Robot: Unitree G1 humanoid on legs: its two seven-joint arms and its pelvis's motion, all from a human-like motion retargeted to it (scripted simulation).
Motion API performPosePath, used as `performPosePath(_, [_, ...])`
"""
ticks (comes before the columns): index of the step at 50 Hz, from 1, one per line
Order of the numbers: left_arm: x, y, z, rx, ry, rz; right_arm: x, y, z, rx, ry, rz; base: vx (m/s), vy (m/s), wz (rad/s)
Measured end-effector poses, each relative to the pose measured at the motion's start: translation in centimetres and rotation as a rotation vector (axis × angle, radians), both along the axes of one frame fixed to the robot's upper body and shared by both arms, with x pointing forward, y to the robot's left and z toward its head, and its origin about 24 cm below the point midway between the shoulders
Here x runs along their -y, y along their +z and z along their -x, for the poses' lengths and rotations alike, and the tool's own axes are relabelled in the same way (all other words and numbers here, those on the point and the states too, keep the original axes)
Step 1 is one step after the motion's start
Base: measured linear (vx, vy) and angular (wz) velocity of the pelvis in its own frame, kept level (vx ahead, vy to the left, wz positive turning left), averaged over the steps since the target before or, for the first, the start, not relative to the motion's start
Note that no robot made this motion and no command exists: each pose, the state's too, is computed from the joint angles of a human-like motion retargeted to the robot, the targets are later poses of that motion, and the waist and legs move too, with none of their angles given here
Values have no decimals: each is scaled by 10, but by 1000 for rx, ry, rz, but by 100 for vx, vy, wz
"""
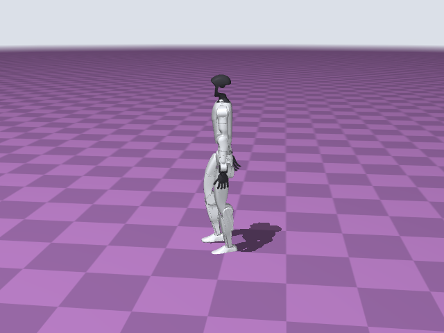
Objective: In place motions
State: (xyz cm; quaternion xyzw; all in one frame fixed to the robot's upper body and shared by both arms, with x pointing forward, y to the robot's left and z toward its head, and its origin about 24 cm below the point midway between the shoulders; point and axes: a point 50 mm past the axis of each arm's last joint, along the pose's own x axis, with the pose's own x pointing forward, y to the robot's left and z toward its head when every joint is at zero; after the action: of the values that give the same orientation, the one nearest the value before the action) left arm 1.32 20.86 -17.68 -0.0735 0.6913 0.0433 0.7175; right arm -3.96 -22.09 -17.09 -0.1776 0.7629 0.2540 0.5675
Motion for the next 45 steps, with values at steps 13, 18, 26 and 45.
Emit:
performPosePath(13, [12, -1, 31, -82, 84, 46, -11, -4, -66, 220, 93, -71, 3, 6, -20])
performPosePath(18, [7, 0, 36, -106, 28, 27, -12, -4, -69, 247, 26, -74, 2, 9, -12])
performPosePath(26, [3, -1, 12, -35, -20, 13, 5, -1, -68, 199, -39, -17, -16, 15, -3])
performPosePath(45, [31, 5, 84, -234, 146, 118, -17, -3, -88, 252, 184, -98, -4, 0, -57])
